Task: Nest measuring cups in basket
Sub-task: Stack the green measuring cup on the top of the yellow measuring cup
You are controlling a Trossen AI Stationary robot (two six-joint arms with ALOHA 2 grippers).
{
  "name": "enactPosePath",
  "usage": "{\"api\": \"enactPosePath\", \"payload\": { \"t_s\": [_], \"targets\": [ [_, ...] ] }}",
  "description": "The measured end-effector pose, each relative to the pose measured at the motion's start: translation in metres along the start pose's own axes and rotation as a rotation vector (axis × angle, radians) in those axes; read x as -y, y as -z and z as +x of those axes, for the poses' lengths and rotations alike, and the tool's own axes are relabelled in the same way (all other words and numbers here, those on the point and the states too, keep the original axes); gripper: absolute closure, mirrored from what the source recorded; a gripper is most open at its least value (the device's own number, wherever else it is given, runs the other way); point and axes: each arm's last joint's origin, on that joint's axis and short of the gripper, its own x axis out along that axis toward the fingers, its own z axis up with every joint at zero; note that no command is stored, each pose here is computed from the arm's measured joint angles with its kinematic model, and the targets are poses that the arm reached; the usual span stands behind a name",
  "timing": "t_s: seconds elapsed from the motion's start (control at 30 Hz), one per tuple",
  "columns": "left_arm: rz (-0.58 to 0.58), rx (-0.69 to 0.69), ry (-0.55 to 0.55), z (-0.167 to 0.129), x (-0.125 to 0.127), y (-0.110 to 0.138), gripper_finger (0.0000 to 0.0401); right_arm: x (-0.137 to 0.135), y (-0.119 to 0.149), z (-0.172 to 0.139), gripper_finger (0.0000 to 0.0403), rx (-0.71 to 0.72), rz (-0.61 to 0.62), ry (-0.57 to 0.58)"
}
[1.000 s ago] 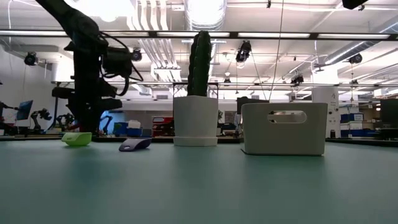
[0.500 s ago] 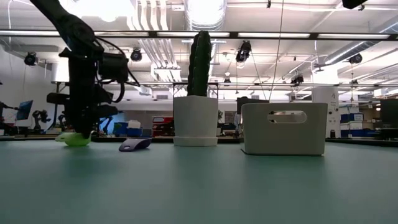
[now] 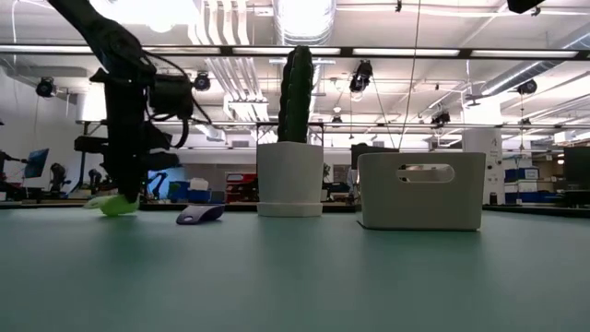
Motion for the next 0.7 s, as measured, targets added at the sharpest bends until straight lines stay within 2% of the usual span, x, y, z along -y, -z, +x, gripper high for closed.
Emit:
{"api": "enactPosePath", "payload": {
  "t_s": [0.2, 0.4, 0.5, 0.7],
  "targets": [
    [0.048, 0.032, 0.047, -0.027, 0.019, -0.007, 0.04, 0.0, -0.001, 0.0, 0.0394, 0.007, -0.033, 0.0],
    [0.118, 0.099, 0.091, -0.071, 0.043, -0.008, 0.04, -0.001, -0.005, -0.001, 0.0394, 0.023, -0.053, -0.001],
    [0.152, 0.126, 0.121, -0.096, 0.055, -0.003, 0.0401, -0.001, -0.005, -0.002, 0.0394, 0.022, -0.053, -0.001],
    [0.193, 0.179, 0.265, -0.145, 0.08, 0.02, 0.0401, -0.001, -0.005, -0.002, 0.0394, 0.022, -0.067, -0.001]
  ]
}}
